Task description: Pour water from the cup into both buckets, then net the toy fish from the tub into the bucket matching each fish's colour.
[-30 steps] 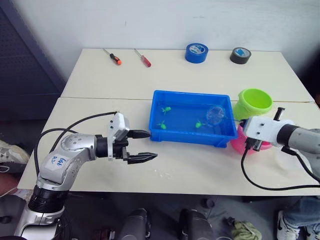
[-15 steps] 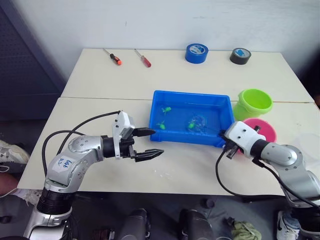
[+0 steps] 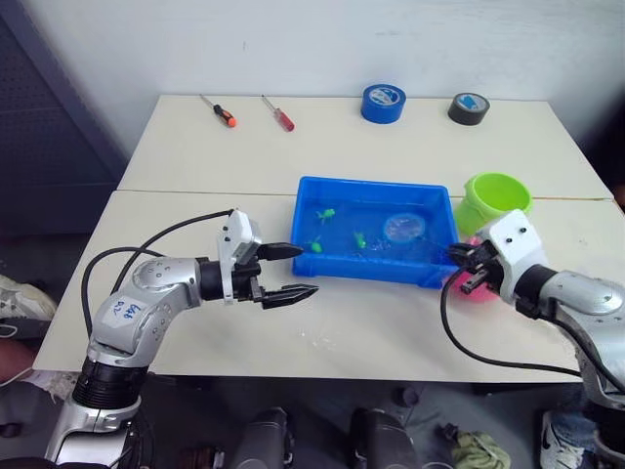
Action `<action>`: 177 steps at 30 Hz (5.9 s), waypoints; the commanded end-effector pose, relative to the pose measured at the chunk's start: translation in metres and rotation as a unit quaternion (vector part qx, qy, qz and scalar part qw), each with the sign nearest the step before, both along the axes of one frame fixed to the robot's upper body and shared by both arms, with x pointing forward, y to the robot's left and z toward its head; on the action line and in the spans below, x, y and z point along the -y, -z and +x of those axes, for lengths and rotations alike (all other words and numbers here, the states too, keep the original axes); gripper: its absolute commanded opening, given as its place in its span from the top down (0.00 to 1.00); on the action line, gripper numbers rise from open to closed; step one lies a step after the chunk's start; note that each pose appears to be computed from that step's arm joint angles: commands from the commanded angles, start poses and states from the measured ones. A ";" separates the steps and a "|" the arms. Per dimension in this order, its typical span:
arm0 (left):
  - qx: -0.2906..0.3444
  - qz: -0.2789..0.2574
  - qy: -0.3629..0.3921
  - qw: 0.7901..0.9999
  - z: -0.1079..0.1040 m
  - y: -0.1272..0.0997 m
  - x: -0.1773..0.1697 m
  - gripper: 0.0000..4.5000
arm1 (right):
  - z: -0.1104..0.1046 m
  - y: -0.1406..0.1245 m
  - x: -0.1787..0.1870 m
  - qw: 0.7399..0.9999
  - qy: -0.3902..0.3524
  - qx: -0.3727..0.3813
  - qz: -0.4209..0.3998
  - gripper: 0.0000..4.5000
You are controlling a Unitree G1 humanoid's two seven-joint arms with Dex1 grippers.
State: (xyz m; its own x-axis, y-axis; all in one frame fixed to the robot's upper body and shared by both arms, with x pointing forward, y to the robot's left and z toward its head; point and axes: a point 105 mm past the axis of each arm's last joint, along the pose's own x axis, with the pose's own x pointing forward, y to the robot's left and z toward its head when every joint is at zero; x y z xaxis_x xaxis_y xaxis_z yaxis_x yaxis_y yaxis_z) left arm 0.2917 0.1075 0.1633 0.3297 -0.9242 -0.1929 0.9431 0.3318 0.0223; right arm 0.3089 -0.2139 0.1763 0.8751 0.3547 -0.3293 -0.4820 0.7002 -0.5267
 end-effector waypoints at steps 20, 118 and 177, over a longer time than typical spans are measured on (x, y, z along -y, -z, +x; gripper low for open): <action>0.035 0.001 -0.046 0.998 0.001 -0.014 -0.024 0.01 | 0.029 0.018 -0.067 0.996 -0.074 -0.043 0.011 1.00; 0.026 -0.052 -0.010 0.998 0.023 -0.031 -0.005 0.01 | 0.022 -0.083 0.070 0.986 0.064 0.142 -0.056 1.00; 0.048 -0.081 0.068 0.993 0.029 -0.049 0.039 0.01 | -0.022 -0.067 0.041 0.976 0.112 0.089 0.164 1.00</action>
State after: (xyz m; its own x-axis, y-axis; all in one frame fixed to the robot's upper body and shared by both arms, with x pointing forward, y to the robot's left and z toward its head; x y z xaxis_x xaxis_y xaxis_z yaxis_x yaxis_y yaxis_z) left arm 0.3227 0.0748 0.2056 0.2442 -0.9694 -0.0236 0.9695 0.2435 0.0290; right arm 0.2983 -0.2386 0.2148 0.9484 0.2761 -0.1556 -0.3088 0.9154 -0.2580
